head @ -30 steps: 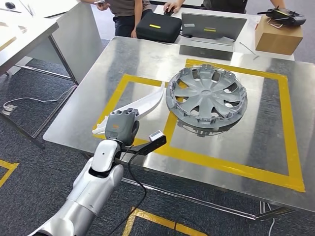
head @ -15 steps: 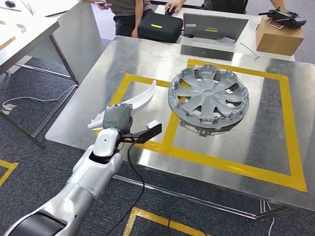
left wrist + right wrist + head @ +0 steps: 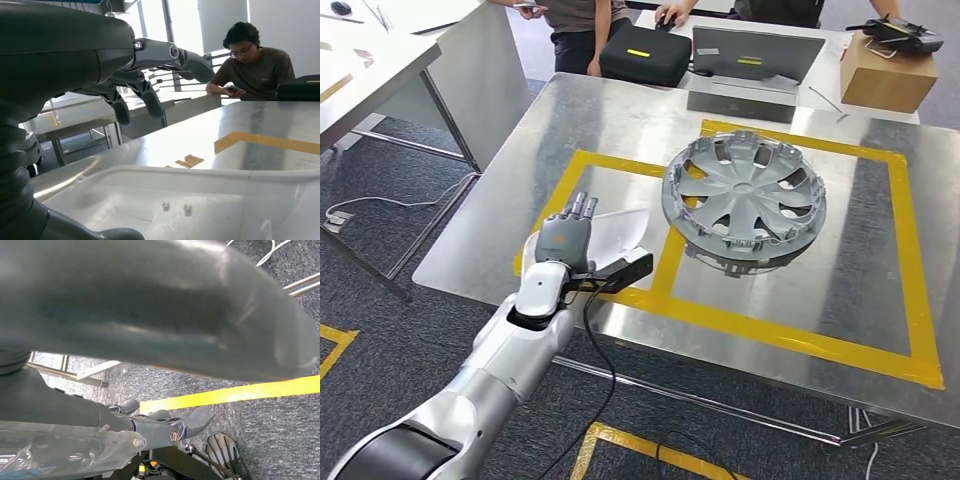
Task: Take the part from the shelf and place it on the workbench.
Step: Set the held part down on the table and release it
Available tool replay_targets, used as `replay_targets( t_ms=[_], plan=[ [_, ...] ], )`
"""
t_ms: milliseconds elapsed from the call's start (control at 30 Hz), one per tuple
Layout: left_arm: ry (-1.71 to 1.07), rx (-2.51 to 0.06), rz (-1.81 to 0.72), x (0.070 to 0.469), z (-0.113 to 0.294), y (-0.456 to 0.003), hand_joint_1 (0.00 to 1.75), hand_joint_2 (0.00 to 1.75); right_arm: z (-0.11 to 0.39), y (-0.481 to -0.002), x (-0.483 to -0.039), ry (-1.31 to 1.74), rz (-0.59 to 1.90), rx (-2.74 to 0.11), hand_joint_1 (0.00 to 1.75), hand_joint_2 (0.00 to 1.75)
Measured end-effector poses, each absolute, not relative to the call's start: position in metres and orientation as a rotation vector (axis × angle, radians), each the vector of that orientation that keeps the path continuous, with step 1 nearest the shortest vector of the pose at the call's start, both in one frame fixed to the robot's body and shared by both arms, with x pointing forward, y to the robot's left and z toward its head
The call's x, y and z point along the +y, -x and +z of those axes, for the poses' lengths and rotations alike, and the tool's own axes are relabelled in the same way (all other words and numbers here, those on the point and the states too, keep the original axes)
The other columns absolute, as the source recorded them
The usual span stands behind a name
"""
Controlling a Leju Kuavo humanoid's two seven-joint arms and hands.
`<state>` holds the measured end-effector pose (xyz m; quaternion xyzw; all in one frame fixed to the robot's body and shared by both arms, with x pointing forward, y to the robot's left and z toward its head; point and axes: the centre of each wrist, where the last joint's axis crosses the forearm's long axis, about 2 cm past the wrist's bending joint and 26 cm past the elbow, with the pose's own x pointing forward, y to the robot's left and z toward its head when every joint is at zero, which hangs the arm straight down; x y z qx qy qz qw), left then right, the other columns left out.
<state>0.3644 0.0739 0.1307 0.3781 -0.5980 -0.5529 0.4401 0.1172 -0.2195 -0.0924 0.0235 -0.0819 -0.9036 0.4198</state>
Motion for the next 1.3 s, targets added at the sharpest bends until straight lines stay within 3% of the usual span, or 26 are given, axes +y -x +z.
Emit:
replay_targets(
  t_ms=[33, 400, 633, 933, 1300],
  plan=[
    [-0.935, -1.486, -1.375, 0.074, 0.13, -0.364, 0.0, 0.0, -0.092, -0.117, -0.219, -0.06, -2.265, -0.205, 0.0, 0.0],
    [-0.872, -1.63, -1.345, 0.078, 0.127, -0.363, 0.0, 0.0, -0.092, -0.116, -0.216, -0.07, -2.262, -0.186, 0.0, 0.0],
    [-0.754, -1.852, -1.1, 0.101, 0.125, -0.359, 0.0, 0.0, -0.095, -0.106, -0.217, 0.008, -2.267, -0.215, 0.0, 0.0],
    [-0.8, -1.948, -0.686, 0.198, 0.104, -0.335, 0.0, 0.0, -0.099, -0.09, -0.222, 0.046, -2.267, -0.207, 0.0, 0.0],
    [-0.988, -1.8, -0.255, 0.365, 0.047, -0.284, 0.0, 0.0, -0.1, -0.086, -0.223, 0.024, -2.263, -0.188, 0.0, 0.0]
  ],
)
